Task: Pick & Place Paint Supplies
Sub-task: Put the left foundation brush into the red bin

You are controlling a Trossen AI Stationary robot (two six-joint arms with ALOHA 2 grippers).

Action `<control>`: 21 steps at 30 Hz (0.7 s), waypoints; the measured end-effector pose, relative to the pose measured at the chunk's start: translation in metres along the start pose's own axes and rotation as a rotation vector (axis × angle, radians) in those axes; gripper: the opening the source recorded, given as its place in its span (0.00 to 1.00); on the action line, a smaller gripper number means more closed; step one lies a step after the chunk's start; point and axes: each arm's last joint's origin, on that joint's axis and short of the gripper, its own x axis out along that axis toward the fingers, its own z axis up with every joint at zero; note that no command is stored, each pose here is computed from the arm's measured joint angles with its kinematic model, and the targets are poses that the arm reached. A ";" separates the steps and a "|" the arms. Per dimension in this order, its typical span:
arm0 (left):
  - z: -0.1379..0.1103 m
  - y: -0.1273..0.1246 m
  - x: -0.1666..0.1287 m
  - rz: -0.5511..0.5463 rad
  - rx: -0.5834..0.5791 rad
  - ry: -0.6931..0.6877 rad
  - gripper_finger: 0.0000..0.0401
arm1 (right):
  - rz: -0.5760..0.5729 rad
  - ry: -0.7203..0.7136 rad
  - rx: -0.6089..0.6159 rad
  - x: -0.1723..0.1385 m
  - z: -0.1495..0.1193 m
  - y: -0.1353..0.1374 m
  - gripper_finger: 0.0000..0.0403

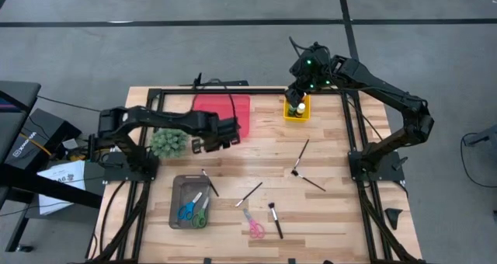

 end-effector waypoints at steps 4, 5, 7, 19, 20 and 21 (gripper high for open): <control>-0.016 0.010 0.005 0.129 -0.047 0.013 0.36 | -0.001 0.011 -0.002 0.000 -0.001 0.000 0.35; -0.018 0.013 0.004 0.158 -0.059 0.010 0.36 | -0.001 0.011 -0.002 0.000 -0.001 0.000 0.35; -0.021 0.018 0.003 0.199 -0.070 0.001 0.36 | 0.000 0.011 -0.006 0.000 -0.001 0.000 0.35; -0.012 0.036 0.016 0.316 -0.107 0.009 0.30 | 0.002 0.002 -0.029 0.000 0.000 0.000 0.35; -0.011 0.039 0.019 0.322 -0.113 0.025 0.30 | 0.002 0.002 -0.029 0.000 0.000 0.000 0.35; -0.011 0.041 0.021 0.332 -0.119 0.036 0.30 | 0.003 0.002 -0.029 0.000 0.000 0.000 0.35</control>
